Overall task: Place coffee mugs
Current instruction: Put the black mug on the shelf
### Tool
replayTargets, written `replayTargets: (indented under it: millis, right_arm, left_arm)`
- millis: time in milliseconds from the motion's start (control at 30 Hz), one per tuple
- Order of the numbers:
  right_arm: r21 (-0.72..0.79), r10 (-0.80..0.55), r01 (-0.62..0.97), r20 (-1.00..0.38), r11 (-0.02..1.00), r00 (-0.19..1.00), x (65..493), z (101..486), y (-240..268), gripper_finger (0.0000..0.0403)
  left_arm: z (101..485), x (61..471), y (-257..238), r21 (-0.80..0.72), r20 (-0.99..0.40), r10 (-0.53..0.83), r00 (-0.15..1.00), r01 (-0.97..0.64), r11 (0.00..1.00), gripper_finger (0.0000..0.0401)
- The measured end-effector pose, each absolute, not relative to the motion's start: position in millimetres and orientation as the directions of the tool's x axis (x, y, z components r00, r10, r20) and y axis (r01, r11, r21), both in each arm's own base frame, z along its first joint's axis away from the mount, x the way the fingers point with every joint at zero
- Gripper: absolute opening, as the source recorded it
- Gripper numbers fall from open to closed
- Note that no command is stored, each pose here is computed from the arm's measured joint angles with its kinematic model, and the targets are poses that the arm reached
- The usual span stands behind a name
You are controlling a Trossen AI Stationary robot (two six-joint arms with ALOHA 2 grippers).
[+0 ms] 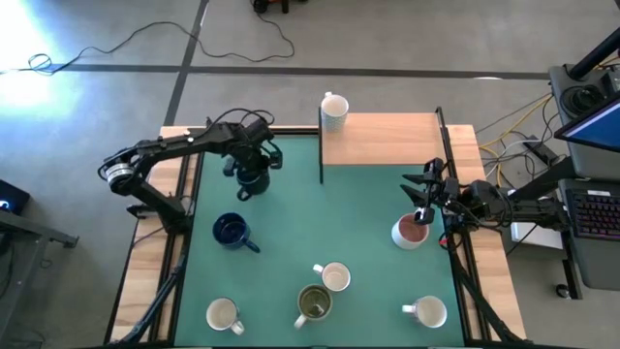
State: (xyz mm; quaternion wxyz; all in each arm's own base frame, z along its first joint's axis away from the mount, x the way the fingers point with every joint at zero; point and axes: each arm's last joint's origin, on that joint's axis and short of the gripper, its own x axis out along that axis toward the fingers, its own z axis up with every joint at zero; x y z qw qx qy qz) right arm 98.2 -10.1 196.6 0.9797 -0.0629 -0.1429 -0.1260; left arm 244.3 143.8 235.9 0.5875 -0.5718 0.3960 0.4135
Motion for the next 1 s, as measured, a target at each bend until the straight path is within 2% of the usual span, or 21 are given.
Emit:
replayTargets:
  millis: [100, 233, 467, 567, 800, 1000]
  right_arm:
    - [-0.087, -0.229, 0.265, 0.296, 0.96, 0.927, 98.2, 196.6, -10.1, 0.0123]
    - [-0.087, -0.229, 0.265, 0.296, 0.96, 0.927, 98.2, 196.6, -10.1, 0.0123]
    - [-0.087, -0.229, 0.265, 0.296, 0.96, 0.927, 98.2, 196.6, -10.1, 0.0123]
    - [-0.087, -0.229, 0.265, 0.296, 0.96, 0.927, 98.2, 196.6, -10.1, 0.0123]
    - [-0.087, -0.229, 0.265, 0.296, 0.96, 0.927, 98.2, 196.6, -10.1, 0.0123]
    - [-0.087, -0.229, 0.265, 0.296, 0.96, 0.927, 98.2, 196.6, -10.1, 0.0123]
  left_arm:
    - [225.3, 251.2, 144.1, -0.32, -0.947, -0.011, 0.32, -0.947, 0.016, 0.0017]
    - [215.0, 263.9, 145.7, -0.292, -0.956, -0.036, 0.29, -0.953, 0.082, 0.0018]
    - [216.7, 284.1, 145.6, -0.23, -0.972, -0.071, 0.222, -0.962, 0.148, 0.0023]
    - [223.1, 286.8, 139.3, -0.18, -0.984, -0.047, 0.174, -0.96, 0.216, 0.0033]
    - [240.4, 285.8, 123.4, -0.172, -0.982, 0.016, 0.188, -0.929, 0.328, 0.0051]
    - [247.7, 285.8, 111.8, -0.157, -0.98, 0.053, 0.191, -0.914, 0.374, 0.0052]
